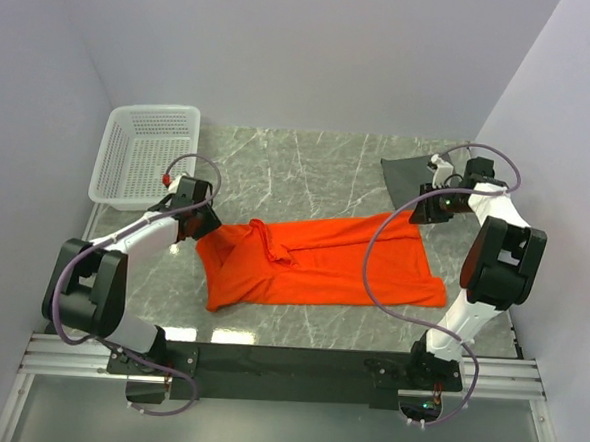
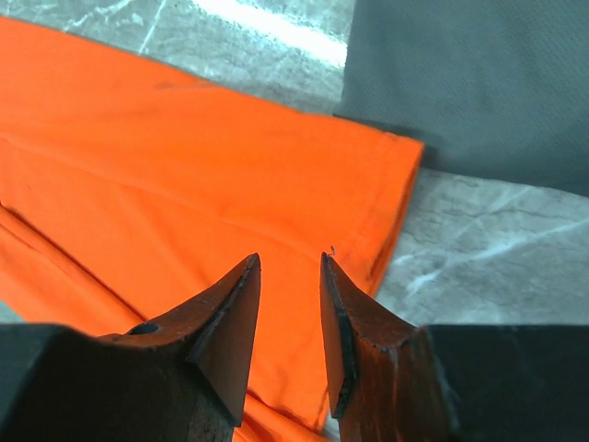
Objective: Fold and stack the t-shirts
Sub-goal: Fold the tshirt
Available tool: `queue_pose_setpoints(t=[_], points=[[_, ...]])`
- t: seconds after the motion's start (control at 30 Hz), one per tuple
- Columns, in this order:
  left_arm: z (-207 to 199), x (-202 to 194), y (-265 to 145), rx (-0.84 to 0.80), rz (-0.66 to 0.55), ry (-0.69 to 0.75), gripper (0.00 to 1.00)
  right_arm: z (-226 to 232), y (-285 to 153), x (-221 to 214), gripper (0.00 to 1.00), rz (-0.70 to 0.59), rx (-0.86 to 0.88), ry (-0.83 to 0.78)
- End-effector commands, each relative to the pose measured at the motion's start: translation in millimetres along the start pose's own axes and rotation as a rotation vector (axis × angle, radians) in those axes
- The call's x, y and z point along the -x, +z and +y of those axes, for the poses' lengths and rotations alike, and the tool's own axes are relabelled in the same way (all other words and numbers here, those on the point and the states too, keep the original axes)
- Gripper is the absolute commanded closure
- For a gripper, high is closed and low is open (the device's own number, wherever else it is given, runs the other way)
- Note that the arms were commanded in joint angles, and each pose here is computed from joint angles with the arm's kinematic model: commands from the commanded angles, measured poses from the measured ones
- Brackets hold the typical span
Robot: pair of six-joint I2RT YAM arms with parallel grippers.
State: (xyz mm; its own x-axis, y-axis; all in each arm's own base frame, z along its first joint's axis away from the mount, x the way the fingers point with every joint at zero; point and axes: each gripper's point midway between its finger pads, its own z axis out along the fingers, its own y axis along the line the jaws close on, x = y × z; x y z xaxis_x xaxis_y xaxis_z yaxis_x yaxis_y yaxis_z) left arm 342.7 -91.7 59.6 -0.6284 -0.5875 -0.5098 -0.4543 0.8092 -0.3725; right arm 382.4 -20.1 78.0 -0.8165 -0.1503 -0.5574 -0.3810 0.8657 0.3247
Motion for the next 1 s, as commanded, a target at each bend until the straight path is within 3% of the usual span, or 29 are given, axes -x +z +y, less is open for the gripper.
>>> queue_pose_setpoints(t=[0.0, 0.17, 0.4, 0.97], points=[[-10.2, 18.5, 0.2, -0.014, -0.040, 0.010, 0.61, -4.0, -3.3, 22.2, 0.60, -0.049, -0.036, -0.006], [-9.6, 19.6, 5.3, -0.009, -0.040, 0.014, 0.62, -12.3, -0.5, 27.1, 0.60, -0.053, -0.065, 0.027], [-16.3, 24.2, 17.0, -0.019, -0.032, 0.015, 0.84, -14.0, 9.1, 23.7, 0.60, -0.021, -0.073, 0.043], [-31.3, 40.6, 22.9, -0.043, -0.038, 0.040, 0.90, -44.7, 29.2, 37.7, 0.57, -0.002, -0.155, 0.042]])
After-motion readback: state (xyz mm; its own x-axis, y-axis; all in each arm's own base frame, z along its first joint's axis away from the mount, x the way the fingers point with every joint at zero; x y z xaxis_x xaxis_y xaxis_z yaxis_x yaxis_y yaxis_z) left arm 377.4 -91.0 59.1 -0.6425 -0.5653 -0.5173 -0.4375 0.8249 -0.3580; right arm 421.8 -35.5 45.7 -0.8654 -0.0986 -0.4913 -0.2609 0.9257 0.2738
